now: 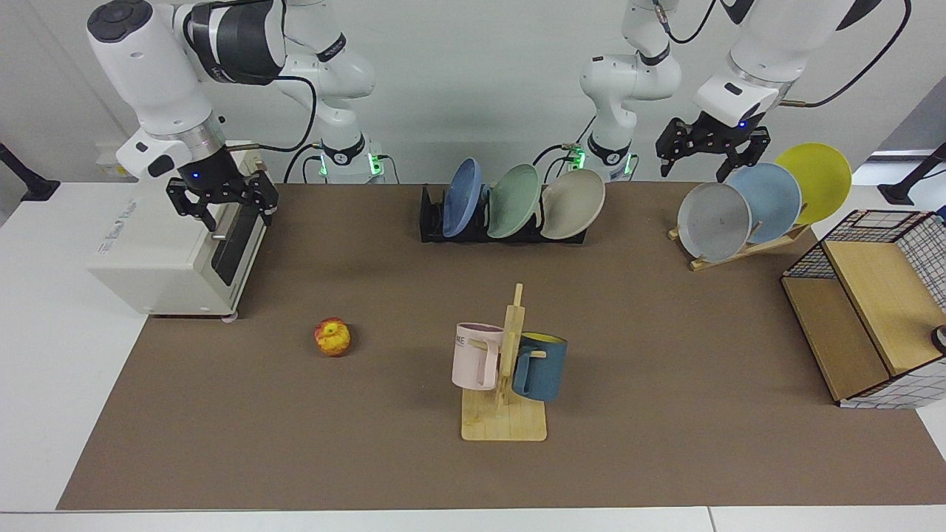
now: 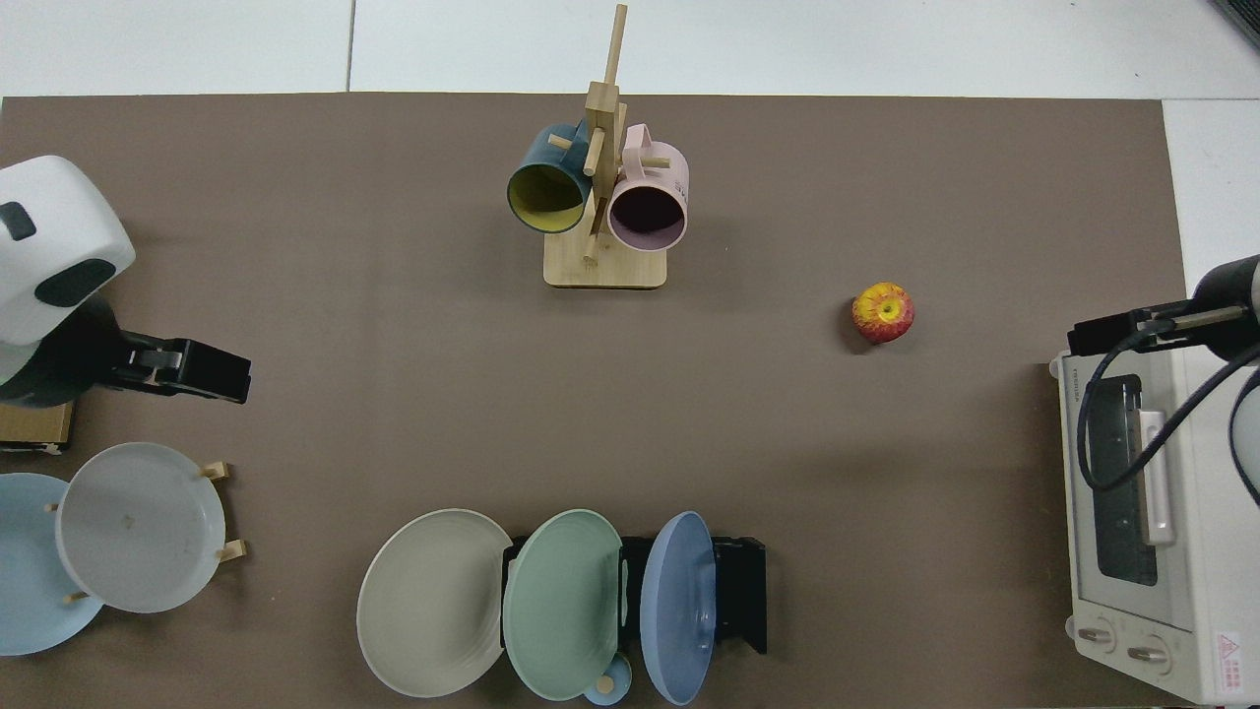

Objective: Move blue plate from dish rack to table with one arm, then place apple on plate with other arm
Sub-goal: 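Reach the right gripper to the red apple and grasp it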

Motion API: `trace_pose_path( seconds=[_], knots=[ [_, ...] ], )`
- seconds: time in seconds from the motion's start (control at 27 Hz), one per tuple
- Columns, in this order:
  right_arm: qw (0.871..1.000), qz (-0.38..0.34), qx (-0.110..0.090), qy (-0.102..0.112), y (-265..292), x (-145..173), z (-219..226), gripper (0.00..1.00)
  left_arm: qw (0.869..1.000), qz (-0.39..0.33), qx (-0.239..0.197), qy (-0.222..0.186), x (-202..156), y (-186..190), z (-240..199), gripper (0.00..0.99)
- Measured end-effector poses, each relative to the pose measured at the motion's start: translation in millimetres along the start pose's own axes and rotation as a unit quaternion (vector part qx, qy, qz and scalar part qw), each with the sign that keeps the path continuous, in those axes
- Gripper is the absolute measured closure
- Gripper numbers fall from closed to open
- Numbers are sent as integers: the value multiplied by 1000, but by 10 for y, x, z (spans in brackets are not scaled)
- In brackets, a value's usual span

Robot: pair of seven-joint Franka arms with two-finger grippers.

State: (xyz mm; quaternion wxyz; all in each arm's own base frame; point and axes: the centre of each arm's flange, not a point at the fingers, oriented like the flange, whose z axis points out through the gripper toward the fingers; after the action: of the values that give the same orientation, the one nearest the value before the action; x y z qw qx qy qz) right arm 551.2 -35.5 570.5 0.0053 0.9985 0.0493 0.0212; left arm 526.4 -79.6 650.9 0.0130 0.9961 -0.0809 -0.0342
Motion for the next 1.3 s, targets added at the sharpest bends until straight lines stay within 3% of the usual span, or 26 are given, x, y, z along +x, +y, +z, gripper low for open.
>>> trace_pose_path(
  seconds=[0.85,1.3],
  knots=[
    [1000,-17,-1,7,-176,52,22,0,1000,-10,0,3,-27,-99,-35,0],
    [998,-42,-1,48,-767,505,642,0,1000,-2,0,3,-73,-1,-39,0]
  ],
)
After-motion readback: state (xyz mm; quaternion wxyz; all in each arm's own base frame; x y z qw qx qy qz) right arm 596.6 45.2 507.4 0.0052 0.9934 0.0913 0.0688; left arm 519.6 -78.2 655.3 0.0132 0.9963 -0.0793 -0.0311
